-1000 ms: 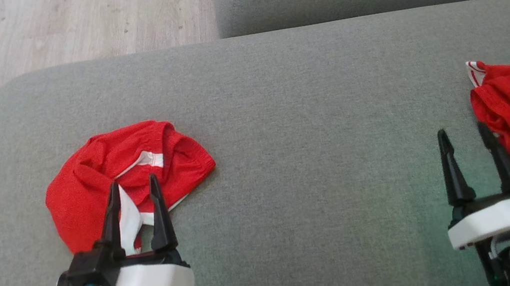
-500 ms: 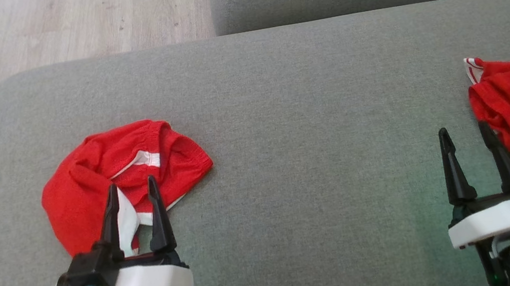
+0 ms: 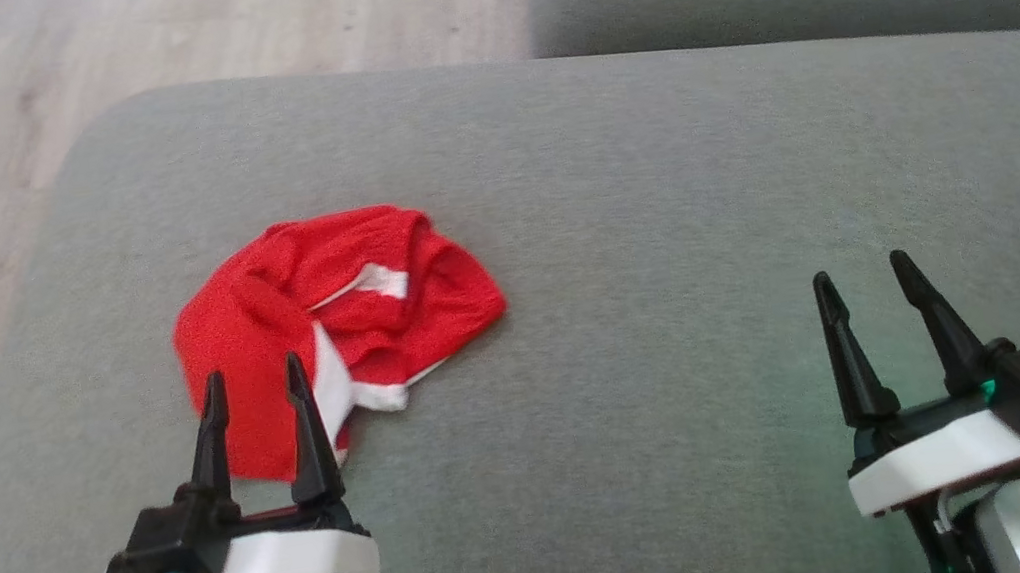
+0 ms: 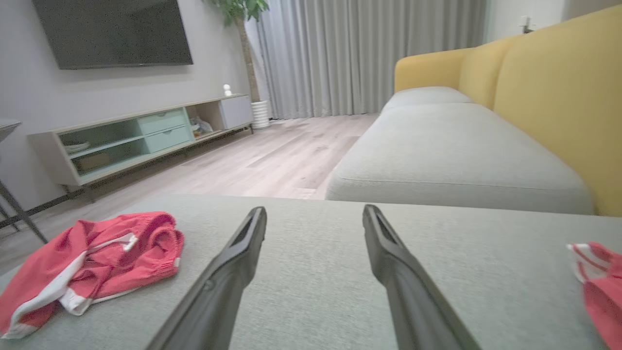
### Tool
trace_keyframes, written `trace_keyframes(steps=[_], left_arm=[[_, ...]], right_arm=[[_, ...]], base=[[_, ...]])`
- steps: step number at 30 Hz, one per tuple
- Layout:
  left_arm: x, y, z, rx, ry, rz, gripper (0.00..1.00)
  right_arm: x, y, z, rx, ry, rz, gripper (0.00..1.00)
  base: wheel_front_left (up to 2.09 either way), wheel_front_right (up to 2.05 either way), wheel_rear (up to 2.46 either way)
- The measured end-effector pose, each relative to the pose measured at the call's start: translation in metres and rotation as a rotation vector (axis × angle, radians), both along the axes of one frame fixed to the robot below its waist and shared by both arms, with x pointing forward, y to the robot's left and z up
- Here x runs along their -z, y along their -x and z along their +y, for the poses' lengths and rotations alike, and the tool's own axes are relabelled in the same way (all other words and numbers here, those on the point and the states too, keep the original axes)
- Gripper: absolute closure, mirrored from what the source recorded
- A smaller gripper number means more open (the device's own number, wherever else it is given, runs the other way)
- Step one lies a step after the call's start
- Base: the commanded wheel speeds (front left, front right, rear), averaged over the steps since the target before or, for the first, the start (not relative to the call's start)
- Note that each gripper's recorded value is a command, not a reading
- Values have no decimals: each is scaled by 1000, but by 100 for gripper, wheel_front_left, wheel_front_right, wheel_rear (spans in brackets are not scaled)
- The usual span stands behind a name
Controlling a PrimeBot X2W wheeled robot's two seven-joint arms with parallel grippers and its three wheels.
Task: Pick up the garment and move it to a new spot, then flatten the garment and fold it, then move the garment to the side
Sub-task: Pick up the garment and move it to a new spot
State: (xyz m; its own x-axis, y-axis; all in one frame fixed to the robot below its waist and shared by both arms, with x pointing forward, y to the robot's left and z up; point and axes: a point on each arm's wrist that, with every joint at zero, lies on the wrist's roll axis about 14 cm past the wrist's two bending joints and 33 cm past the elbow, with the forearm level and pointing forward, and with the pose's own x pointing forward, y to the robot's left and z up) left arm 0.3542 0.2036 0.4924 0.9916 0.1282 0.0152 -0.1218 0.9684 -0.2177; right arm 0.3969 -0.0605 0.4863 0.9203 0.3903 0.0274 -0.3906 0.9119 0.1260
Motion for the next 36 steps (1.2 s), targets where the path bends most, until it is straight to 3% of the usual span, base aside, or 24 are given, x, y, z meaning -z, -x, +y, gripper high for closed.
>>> trace_keyframes(steps=[12, 18, 24, 31, 36], left_arm=[[-5, 49, 61, -207, -15, -11, 0], [1, 61, 71, -245, -22, 10, 0], [30, 52, 55, -160, -32, 106, 0], [84, 20, 20, 94, -91, 412, 0], [104, 9, 12, 173, -123, 550, 0]], right_arm=[[1, 11, 74, -221, -20, 11, 0], [2, 14, 88, -265, -20, 16, 0], [12, 12, 81, -244, -20, 43, 0], [24, 0, 66, -195, -13, 66, 0], [28, -7, 57, -166, -10, 73, 0]], base=[[0, 0, 0], [0, 0, 0], [0, 0, 0], [0, 0, 0], [0, 0, 0]])
